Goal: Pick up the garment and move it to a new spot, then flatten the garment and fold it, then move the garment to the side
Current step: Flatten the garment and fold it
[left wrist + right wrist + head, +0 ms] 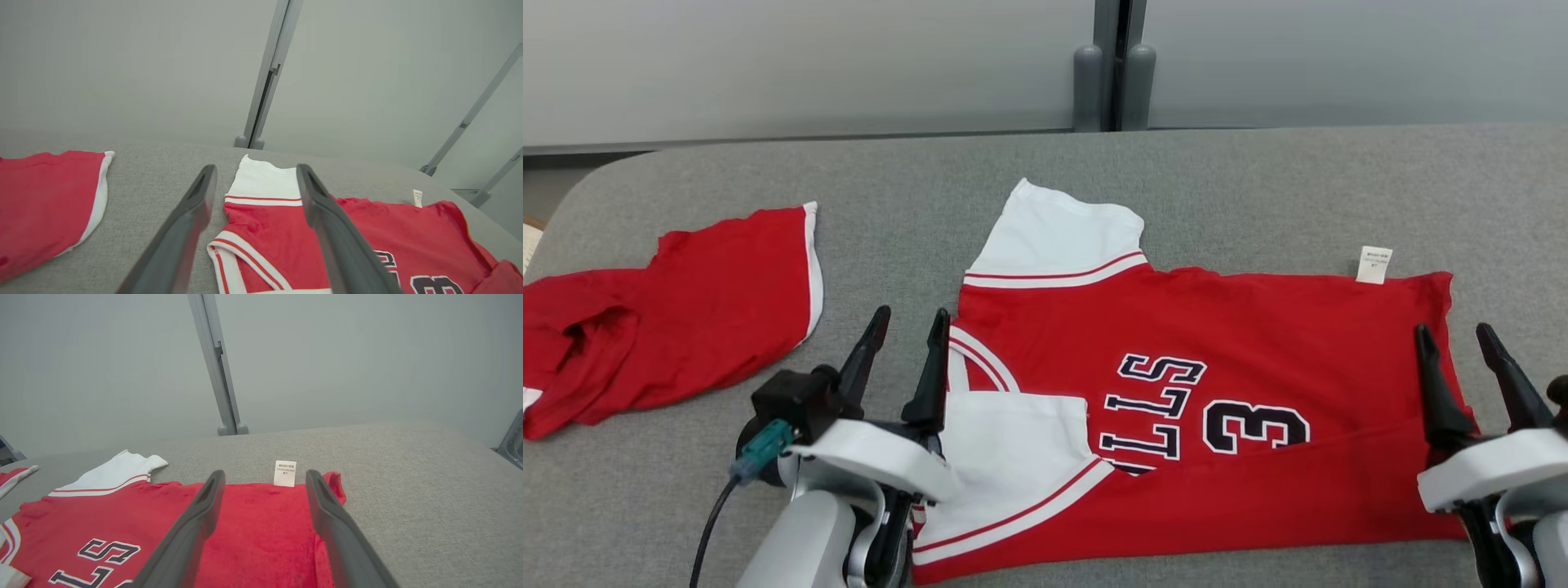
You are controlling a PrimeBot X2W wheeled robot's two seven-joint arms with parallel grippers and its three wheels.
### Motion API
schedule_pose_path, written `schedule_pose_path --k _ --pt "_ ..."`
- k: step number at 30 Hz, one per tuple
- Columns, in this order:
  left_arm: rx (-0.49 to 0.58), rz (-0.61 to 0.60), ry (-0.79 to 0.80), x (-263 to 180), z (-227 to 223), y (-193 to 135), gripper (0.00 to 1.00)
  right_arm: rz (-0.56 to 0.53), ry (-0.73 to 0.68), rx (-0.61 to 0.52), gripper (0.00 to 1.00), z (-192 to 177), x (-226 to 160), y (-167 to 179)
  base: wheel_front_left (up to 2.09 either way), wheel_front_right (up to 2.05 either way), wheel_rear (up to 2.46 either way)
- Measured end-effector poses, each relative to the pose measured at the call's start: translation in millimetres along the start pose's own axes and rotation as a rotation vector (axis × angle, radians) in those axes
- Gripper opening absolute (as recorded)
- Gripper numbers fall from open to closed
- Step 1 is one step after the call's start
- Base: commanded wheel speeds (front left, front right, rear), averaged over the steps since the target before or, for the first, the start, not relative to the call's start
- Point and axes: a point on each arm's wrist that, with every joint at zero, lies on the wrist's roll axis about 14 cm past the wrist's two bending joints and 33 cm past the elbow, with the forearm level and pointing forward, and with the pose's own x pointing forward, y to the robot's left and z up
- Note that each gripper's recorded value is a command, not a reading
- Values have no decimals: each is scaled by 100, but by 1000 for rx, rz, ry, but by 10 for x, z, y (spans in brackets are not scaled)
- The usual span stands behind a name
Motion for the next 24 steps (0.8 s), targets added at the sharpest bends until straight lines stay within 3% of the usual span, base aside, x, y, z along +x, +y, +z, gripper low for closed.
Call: schedule_pose_path --k 13,24 --pt "290 -96 287 1189 -478 204 100 32 15 -76 100 -36 687 -79 0 0 0" --pt "388 -157 505 1926 -1034 151 100 -20 45 -97 100 -219 794 -349 0 0 0"
